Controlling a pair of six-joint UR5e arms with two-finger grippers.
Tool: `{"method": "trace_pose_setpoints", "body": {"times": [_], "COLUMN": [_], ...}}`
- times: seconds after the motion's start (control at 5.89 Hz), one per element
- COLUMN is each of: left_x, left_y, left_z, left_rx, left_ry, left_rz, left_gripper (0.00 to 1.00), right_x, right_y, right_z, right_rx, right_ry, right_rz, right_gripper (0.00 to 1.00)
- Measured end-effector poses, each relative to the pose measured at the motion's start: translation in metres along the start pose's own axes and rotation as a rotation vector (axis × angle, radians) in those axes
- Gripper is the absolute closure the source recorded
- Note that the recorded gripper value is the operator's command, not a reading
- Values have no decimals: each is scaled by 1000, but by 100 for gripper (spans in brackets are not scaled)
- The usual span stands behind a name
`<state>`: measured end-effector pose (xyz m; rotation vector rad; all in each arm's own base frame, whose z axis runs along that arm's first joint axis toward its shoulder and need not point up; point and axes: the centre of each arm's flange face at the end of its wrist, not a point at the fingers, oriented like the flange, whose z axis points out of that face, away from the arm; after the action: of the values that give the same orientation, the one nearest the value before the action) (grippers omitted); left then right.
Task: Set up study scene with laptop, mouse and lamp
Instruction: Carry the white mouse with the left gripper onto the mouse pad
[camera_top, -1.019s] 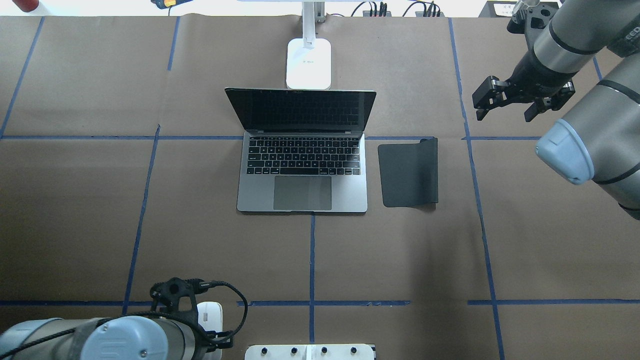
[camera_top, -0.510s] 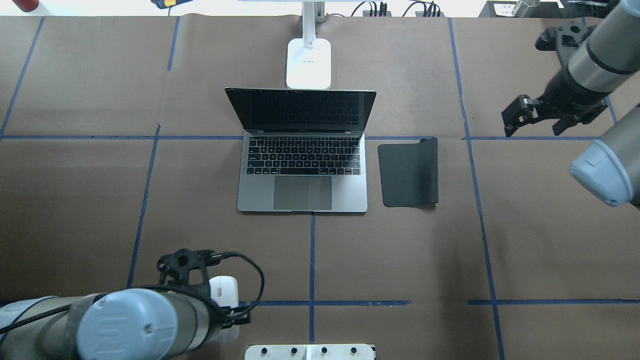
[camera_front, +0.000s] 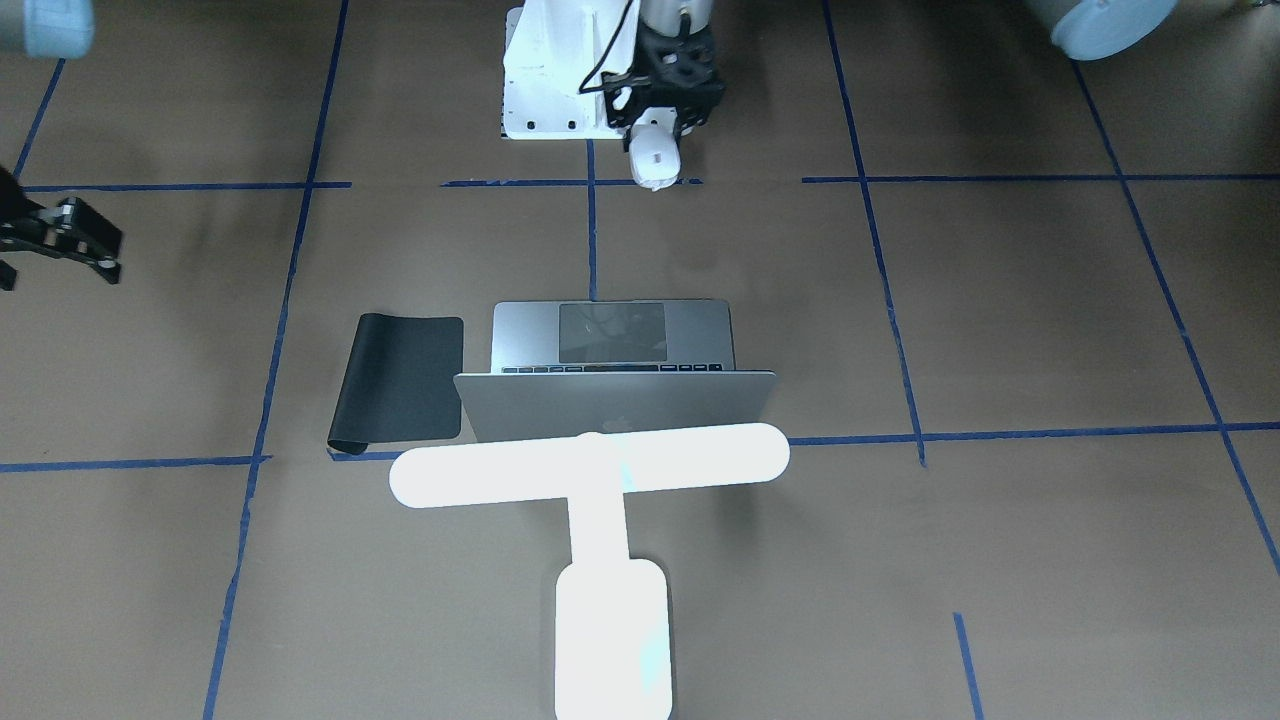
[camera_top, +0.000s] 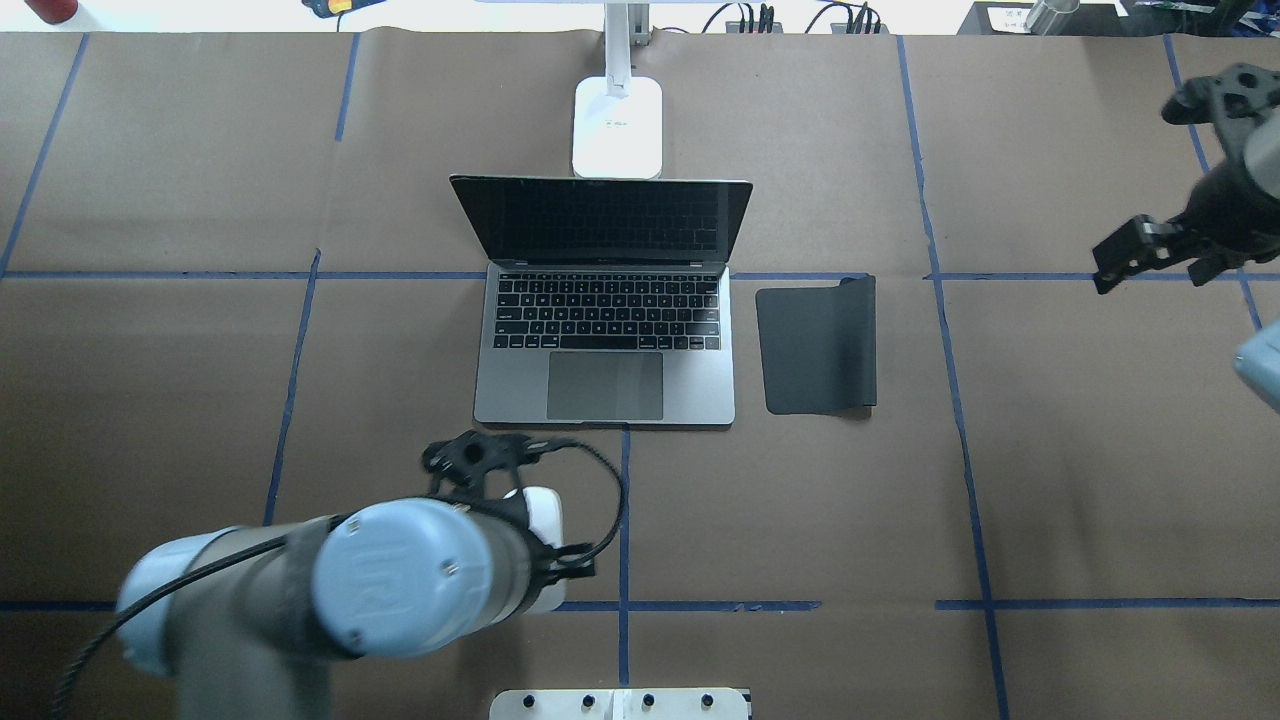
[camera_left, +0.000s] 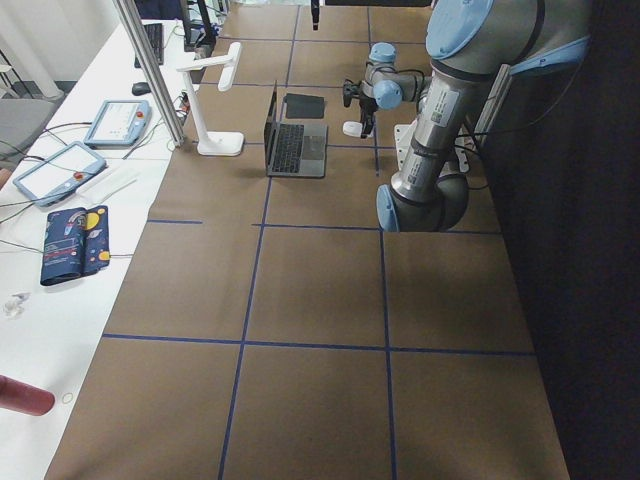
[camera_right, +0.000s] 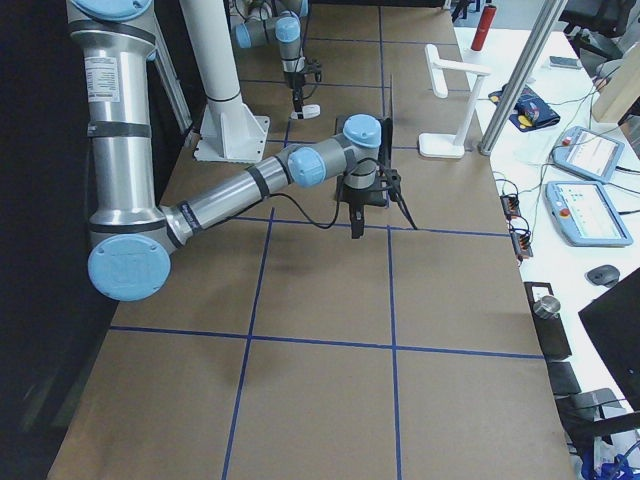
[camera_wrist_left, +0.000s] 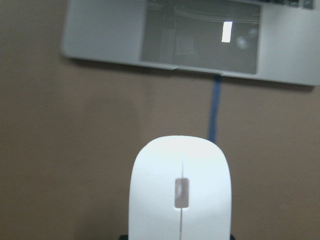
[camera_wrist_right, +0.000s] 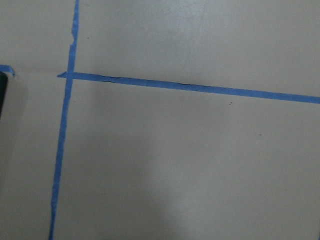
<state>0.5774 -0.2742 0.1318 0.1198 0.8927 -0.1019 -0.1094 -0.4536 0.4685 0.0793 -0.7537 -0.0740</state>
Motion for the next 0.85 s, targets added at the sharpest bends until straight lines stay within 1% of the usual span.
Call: {"method": "trace_pose_setpoints", "body": {"times": [0.17, 0.34, 0.51, 0.68, 0.85], "left_x": [45, 95, 154, 192, 210], "left_y": [-16, -35, -66, -91, -106], "left_z": [9, 16, 14, 10, 25], "left_rx": [25, 46, 72, 91, 101], "left_ry": [2, 4, 2, -4, -3], "left_rz": [23, 28, 40, 53, 56], "left_gripper": [86, 87, 87, 87, 87], "right_x": [46, 85, 117, 136, 147], "right_y": [26, 45, 57, 63, 67], "right_z": [1, 2, 5, 7, 8], "right_rx": [19, 20, 15, 13, 11], "right_ry": [-19, -19, -10, -4, 1], "right_rz": [-14, -30, -40, -43, -46], "right_gripper": [0, 0, 0, 0, 0]}}
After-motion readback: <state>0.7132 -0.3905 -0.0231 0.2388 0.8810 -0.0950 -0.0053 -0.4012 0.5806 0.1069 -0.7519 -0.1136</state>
